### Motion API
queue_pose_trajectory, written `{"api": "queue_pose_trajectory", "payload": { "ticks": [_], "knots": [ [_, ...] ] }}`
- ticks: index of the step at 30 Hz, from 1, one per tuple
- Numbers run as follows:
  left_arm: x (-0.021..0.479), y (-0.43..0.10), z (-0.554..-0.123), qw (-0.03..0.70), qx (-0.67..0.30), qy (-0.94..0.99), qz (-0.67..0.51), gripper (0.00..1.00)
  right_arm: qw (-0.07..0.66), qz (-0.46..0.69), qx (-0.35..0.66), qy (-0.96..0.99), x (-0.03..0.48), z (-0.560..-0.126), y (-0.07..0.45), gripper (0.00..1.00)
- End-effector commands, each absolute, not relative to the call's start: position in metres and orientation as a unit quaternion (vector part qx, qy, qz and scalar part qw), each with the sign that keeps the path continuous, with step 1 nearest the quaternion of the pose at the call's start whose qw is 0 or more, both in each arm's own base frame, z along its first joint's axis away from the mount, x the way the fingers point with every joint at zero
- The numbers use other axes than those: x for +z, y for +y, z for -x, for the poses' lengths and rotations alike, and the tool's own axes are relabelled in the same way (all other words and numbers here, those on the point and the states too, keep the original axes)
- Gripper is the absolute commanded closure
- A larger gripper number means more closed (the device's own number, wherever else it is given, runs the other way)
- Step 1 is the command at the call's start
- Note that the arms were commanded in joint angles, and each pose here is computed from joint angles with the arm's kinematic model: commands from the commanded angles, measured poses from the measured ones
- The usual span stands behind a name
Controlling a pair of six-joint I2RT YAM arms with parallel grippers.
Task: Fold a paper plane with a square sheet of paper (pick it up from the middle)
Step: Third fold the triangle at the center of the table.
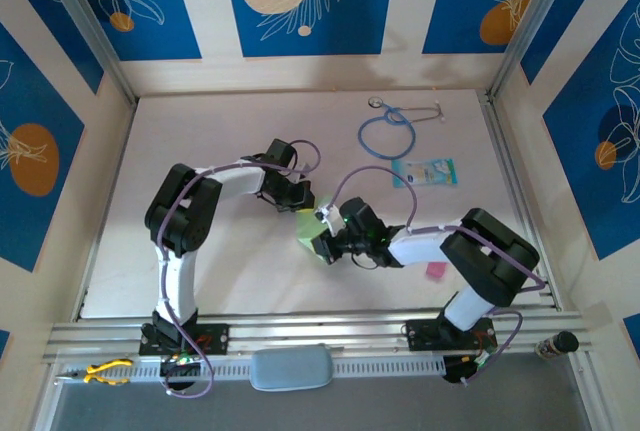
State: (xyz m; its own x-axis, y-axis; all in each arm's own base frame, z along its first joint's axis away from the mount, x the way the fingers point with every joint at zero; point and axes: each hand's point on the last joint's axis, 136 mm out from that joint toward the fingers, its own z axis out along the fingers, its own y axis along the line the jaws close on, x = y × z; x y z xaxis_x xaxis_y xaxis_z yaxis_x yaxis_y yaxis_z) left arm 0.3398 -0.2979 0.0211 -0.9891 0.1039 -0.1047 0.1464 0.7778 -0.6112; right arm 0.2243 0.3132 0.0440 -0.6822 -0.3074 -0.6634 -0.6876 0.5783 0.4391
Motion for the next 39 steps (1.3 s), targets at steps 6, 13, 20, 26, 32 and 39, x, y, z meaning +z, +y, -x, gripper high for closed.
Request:
{"api": "queue_pose_trajectory", "payload": {
  "ticks": [6, 13, 20, 26, 32, 39],
  "knots": [
    [-0.004, -0.285, -0.324, 0.006, -0.288, 0.955, -0.068, 0.93, 0.246, 0.258, 0.389, 0.85, 0.047, -0.238, 0.311, 1.0],
    [-0.003, -0.285, -0.324, 0.009, -0.293, 0.954, -0.062, 0.93, 0.23, 0.235, 0.381, 0.864, 0.041, -0.246, 0.303, 1.0],
    [-0.001, -0.285, -0.324, 0.012, -0.292, 0.955, -0.06, 0.93, 0.22, 0.22, 0.38, 0.871, 0.036, -0.249, 0.299, 1.0],
    [0.0, -0.284, -0.324, 0.014, -0.293, 0.954, -0.057, 0.93, 0.215, 0.214, 0.377, 0.875, 0.032, -0.249, 0.298, 1.0],
    [0.001, -0.284, -0.324, 0.017, -0.295, 0.954, -0.055, 0.93, 0.213, 0.208, 0.367, 0.882, 0.027, -0.248, 0.293, 1.0],
    [0.0, -0.283, -0.323, 0.017, -0.293, 0.955, -0.055, 0.93, 0.218, 0.204, 0.359, 0.884, 0.027, -0.252, 0.291, 1.0]
  ]
}}
